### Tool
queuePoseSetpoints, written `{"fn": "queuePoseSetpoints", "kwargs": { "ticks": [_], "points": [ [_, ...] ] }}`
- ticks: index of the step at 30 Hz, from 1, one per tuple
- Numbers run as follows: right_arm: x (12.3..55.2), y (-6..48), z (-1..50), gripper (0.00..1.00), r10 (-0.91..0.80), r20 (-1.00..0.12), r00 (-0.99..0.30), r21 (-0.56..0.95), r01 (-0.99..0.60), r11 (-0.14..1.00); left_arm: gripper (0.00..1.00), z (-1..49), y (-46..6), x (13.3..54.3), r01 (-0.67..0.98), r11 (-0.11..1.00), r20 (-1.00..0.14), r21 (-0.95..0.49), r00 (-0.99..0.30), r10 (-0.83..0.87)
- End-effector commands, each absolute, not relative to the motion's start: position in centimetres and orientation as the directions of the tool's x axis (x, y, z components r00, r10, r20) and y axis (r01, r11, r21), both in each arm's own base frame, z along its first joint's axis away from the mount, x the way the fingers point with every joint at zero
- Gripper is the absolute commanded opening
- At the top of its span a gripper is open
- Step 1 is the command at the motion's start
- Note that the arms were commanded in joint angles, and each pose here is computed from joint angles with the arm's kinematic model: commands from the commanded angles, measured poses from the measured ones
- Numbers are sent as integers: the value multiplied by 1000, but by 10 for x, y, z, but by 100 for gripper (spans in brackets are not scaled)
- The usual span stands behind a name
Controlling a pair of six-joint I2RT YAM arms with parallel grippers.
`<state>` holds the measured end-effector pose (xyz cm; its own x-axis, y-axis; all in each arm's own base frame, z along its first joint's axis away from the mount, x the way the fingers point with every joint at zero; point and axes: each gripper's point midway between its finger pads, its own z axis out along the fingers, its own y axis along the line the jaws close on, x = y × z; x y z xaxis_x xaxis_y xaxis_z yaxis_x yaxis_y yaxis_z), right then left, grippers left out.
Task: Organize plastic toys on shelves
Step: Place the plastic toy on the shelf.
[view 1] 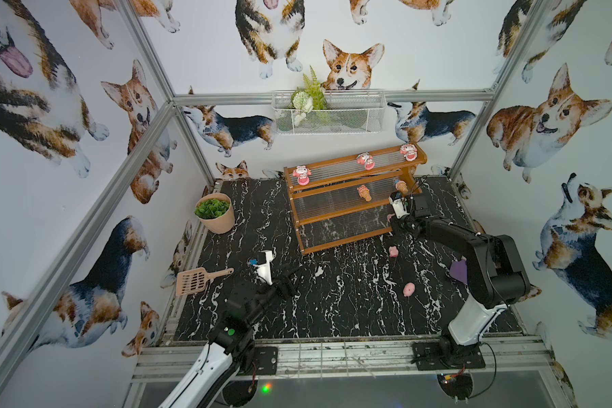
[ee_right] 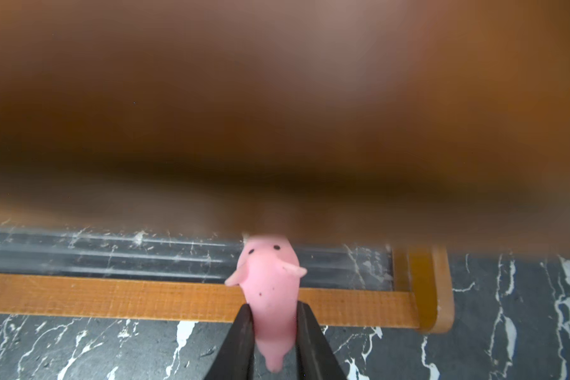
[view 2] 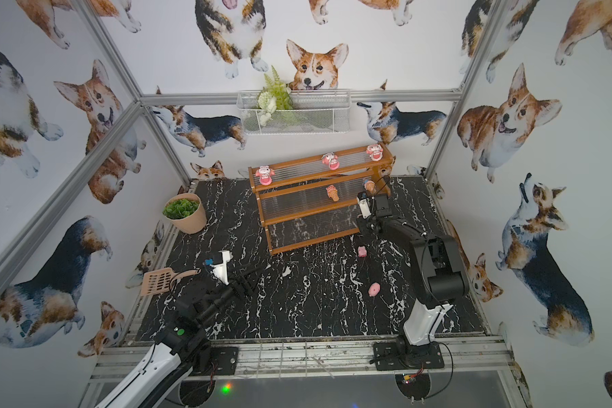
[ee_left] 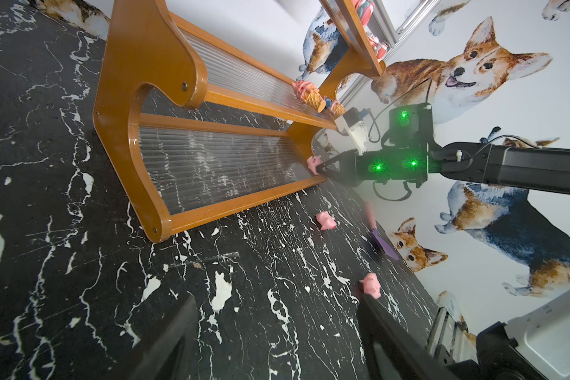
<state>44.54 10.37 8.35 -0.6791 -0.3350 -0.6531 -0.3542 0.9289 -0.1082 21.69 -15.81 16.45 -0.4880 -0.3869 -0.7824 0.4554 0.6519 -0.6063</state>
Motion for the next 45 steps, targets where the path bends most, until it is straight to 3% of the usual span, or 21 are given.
{"fn": "queuePoseSetpoints", "kwargs": {
  "ticks": [1,7,13,22,28,38,45],
  "points": [
    [443,104,83,26,-347,-647,-679,-115,-362,925,80,168,-158,218,466,654,-793,-596,-473,-385],
    [436,108,92,26,-338,-689,-641,-98,-380,920,80,168,-157,218,463,656,-792,-596,-473,-386],
    [426,120,107,26,-223,-733,-642,4,-331,943,80,168,-158,219,466,654,-792,-596,-474,-385],
    [406,131,120,24,122,-731,-671,291,-145,946,80,168,-157,217,467,653,-793,-596,-469,-389],
    [411,129,96,25,230,-713,-662,358,-62,932,80,168,-157,217,467,652,-792,-597,-470,-390],
    [431,158,81,26,122,-755,-645,282,-151,947,80,166,-153,215,458,661,-794,-594,-462,-394],
    [436,157,65,28,108,-731,-674,245,-112,963,80,165,-153,216,456,663,-794,-593,-466,-389]
  ]
}}
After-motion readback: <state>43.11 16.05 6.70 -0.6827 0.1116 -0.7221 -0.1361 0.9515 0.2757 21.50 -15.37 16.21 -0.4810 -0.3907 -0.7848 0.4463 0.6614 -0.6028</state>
